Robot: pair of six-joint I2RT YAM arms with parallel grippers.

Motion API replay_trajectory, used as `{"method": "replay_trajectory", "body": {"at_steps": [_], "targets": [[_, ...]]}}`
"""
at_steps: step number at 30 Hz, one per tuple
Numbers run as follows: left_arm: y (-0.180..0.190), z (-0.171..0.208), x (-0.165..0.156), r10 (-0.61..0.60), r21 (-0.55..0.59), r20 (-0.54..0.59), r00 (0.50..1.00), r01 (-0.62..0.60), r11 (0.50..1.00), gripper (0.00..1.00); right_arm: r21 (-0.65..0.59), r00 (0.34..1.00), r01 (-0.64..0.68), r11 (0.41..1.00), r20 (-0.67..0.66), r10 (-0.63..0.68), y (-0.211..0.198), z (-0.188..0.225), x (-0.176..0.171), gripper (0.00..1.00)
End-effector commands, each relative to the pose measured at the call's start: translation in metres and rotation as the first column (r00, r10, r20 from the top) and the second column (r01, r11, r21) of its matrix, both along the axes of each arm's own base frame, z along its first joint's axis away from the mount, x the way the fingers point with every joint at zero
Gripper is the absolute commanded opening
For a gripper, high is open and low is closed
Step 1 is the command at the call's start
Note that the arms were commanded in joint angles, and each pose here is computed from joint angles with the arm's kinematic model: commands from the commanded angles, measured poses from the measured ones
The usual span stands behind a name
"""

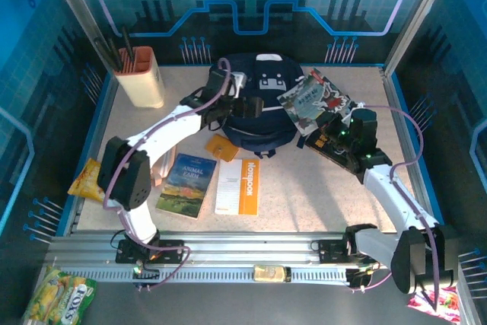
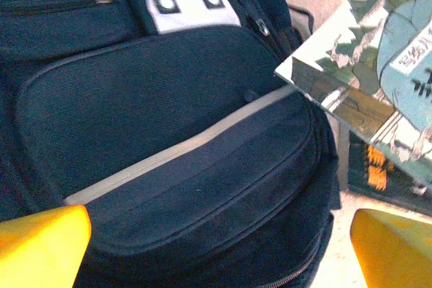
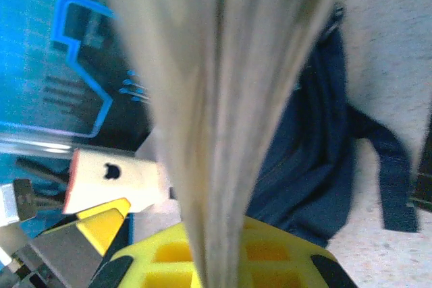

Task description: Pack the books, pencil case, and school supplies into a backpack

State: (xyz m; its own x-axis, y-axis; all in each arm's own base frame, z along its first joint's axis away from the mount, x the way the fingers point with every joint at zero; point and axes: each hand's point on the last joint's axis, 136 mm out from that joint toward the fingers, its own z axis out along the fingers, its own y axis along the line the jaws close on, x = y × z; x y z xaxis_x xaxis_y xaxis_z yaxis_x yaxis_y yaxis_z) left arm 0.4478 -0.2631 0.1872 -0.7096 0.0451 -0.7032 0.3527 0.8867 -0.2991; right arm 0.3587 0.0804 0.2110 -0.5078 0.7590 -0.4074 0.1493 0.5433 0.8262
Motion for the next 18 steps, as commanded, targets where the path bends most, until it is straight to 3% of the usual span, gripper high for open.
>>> {"method": "replay_trajectory", "body": {"at_steps": [1, 5, 9, 14, 18], "targets": [[-0.019, -0.018, -0.008, -0.213, 0.155, -0.018, 0.977, 0.213, 0.965, 0.99, -0.050, 0.999, 0.049, 0.998, -0.008, -0.049, -0.019, 0.012, -0.001, 0.01], [-0.043, -0.043, -0.008, -0.363, 0.254, -0.062, 0.930, 0.367, 0.895, 0.92, -0.063, 0.996, 0.083, 0.995, -0.025, -0.084, -0.032, 0.008, -0.005, 0.01], [-0.051, -0.069, -0.006, -0.479, 0.403, -0.135, 0.867, 0.490, 0.773, 0.80, -0.067, 0.994, 0.104, 0.992, -0.035, -0.106, -0.039, 0.008, -0.013, 0.01], [-0.049, -0.083, 0.008, -0.521, 0.504, -0.173, 0.836, 0.530, 0.683, 0.65, -0.073, 0.996, 0.082, 0.994, -0.041, -0.085, -0.039, 0.009, -0.017, 0.02], [-0.047, -0.093, 0.008, -0.538, 0.517, -0.234, 0.810, 0.572, 0.637, 0.66, -0.060, 0.996, 0.075, 0.995, -0.039, -0.077, -0.039, 0.009, -0.017, 0.02]]}}
